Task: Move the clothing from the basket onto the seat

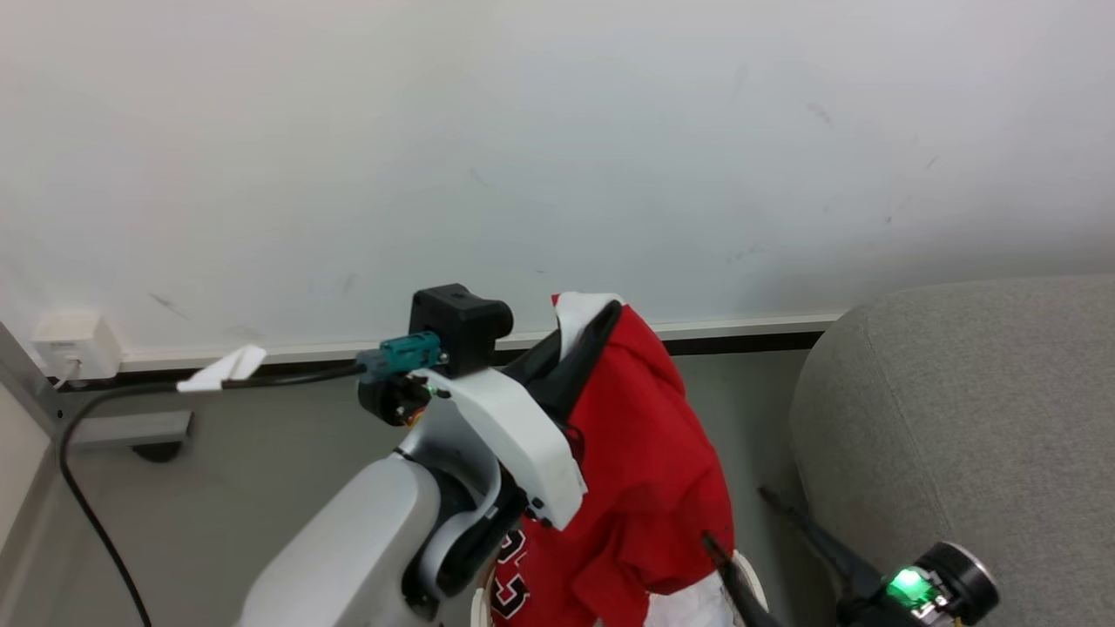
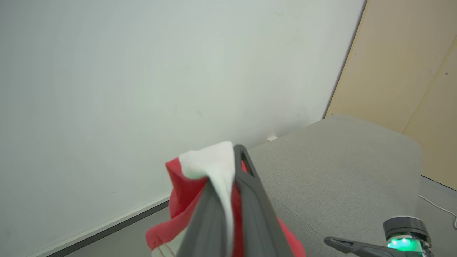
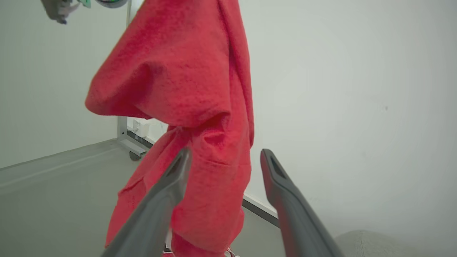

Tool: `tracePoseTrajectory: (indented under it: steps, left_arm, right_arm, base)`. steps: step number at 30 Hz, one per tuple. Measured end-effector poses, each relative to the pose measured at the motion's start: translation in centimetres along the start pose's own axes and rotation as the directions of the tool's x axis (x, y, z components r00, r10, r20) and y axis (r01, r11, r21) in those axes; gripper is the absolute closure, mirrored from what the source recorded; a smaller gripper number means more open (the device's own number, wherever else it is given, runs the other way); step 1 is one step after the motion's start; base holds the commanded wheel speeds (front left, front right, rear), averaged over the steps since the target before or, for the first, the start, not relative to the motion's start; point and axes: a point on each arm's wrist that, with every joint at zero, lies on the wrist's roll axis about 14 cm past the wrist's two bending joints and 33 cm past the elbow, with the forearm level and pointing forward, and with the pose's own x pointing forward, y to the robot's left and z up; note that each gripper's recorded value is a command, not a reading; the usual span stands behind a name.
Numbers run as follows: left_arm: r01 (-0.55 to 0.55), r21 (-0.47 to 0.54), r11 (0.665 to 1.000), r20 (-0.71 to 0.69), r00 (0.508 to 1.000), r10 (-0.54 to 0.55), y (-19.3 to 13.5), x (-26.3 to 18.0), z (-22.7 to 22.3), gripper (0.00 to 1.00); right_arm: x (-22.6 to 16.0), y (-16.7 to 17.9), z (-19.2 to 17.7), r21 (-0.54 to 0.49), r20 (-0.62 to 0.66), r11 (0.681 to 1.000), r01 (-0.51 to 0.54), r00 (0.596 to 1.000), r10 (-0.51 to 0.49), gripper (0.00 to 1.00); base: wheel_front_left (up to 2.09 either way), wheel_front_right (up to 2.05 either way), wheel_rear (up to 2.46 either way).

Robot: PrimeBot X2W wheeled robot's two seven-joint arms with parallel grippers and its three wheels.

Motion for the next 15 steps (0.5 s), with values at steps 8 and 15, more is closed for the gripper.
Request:
tracePoseTrajectory:
  steps: [8,15]
  left_arm:
    - [0.067,-0.019,0.998,-0.007,0.998,-0.067,-2.6,0.6,-0.5,1.0]
    - [0.111,-0.029,0.993,-0.012,0.994,-0.112,-4.2,1.0,-0.6,1.0]
  right_arm:
    - [1.9,1.6,-0.2,-0.111,-0.016,0.991,-0.076,0.997,0.075,0.0]
    - [4.9,1.9,-1.0,-0.187,-0.066,0.974,-0.126,0.991,0.116,0.0]
  base:
    - [0.0,0.0,0.0]
    - [0.0,0.0,0.0]
